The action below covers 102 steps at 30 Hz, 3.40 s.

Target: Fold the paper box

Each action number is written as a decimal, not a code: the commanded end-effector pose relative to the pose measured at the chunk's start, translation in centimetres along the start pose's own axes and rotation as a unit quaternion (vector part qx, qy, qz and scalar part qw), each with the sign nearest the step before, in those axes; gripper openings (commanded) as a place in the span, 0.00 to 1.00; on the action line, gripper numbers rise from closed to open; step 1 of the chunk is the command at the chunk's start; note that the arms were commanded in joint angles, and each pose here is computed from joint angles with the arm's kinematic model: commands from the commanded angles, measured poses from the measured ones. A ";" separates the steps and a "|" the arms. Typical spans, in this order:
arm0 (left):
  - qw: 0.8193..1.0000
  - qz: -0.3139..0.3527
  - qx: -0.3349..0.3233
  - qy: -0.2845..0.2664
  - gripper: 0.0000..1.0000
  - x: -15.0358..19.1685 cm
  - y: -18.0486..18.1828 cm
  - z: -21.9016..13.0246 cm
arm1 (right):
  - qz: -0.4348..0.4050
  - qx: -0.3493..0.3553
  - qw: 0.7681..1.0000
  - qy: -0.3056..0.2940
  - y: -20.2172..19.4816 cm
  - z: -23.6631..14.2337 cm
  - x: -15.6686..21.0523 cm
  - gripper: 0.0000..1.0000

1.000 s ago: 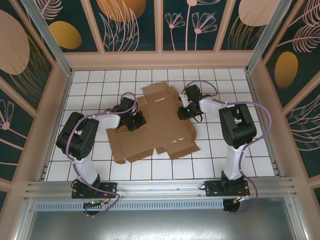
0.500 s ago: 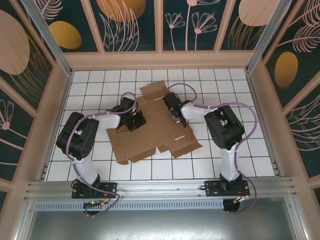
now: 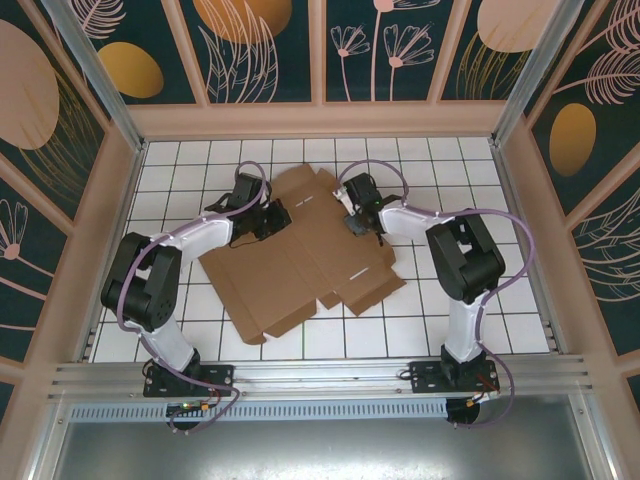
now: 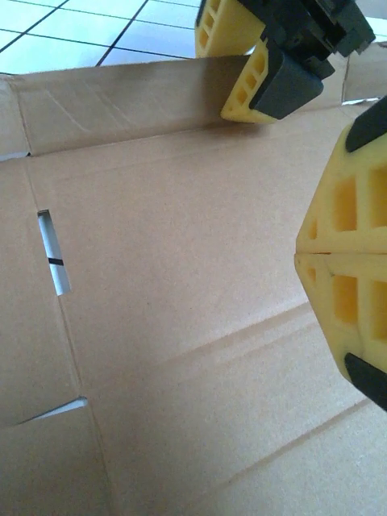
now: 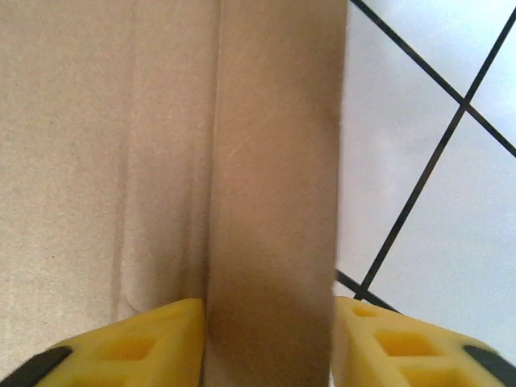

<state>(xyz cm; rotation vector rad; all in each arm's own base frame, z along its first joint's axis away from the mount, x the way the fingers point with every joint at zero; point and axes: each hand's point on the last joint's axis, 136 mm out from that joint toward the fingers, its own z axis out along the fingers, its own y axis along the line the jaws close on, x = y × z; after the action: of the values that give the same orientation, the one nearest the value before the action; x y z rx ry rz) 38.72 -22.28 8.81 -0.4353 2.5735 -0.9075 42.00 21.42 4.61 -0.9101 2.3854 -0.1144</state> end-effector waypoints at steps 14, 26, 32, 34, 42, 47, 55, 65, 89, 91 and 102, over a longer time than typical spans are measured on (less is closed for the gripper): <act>0.999 0.002 -0.029 0.025 0.12 3.2 3.5 -2.5 | 0.116 -0.046 0.991 -0.046 -2.6 -3.1 -3.2 0.48; 0.994 -0.005 -0.105 0.037 0.00 4.4 7.9 -1.3 | 0.226 -0.029 0.972 -0.064 -0.2 -8.8 0.8 0.04; 0.994 -0.012 -0.100 0.045 0.00 5.0 8.2 -0.9 | 0.251 -0.067 0.963 -0.071 0.8 -8.9 2.8 0.00; 0.993 -0.009 -0.108 0.043 0.00 4.9 8.5 -0.9 | 0.263 -0.057 0.960 -0.075 -1.0 -8.6 2.4 0.21; 0.995 -0.004 -0.083 0.049 0.00 5.1 7.9 -0.5 | 0.248 -0.151 0.956 -0.043 -2.0 -3.8 1.3 0.61; 0.996 -0.002 -0.070 0.049 0.00 5.1 7.3 -0.6 | 0.227 -0.193 0.954 -0.011 -0.7 -1.4 1.9 0.61; 0.995 -0.037 -0.044 0.078 0.00 7.3 8.1 0.4 | 0.217 -0.163 0.962 0.012 -1.4 0.4 2.1 0.33; 0.989 -0.027 0.001 0.143 0.00 11.2 5.1 2.2 | 0.140 -0.197 0.969 -0.043 -0.6 -0.7 -3.0 0.24; 0.989 0.133 0.034 0.063 0.15 -0.4 -8.6 6.1 | 0.402 -0.100 0.891 -0.186 -8.3 -12.8 -1.1 0.54; 0.988 0.132 0.031 0.070 0.14 -0.9 -8.5 7.7 | 0.467 -0.083 0.865 -0.164 -8.6 -13.4 1.9 0.54; 0.989 0.114 -0.002 0.092 0.12 0.4 -4.4 12.1 | 0.612 -0.172 0.767 -0.083 -2.8 -12.4 11.8 0.71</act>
<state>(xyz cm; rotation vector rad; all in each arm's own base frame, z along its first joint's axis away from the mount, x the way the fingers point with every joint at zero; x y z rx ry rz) 44.47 -32.61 3.19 -0.0608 2.7178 -0.9112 30.87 8.60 11.49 0.5496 2.3311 0.7089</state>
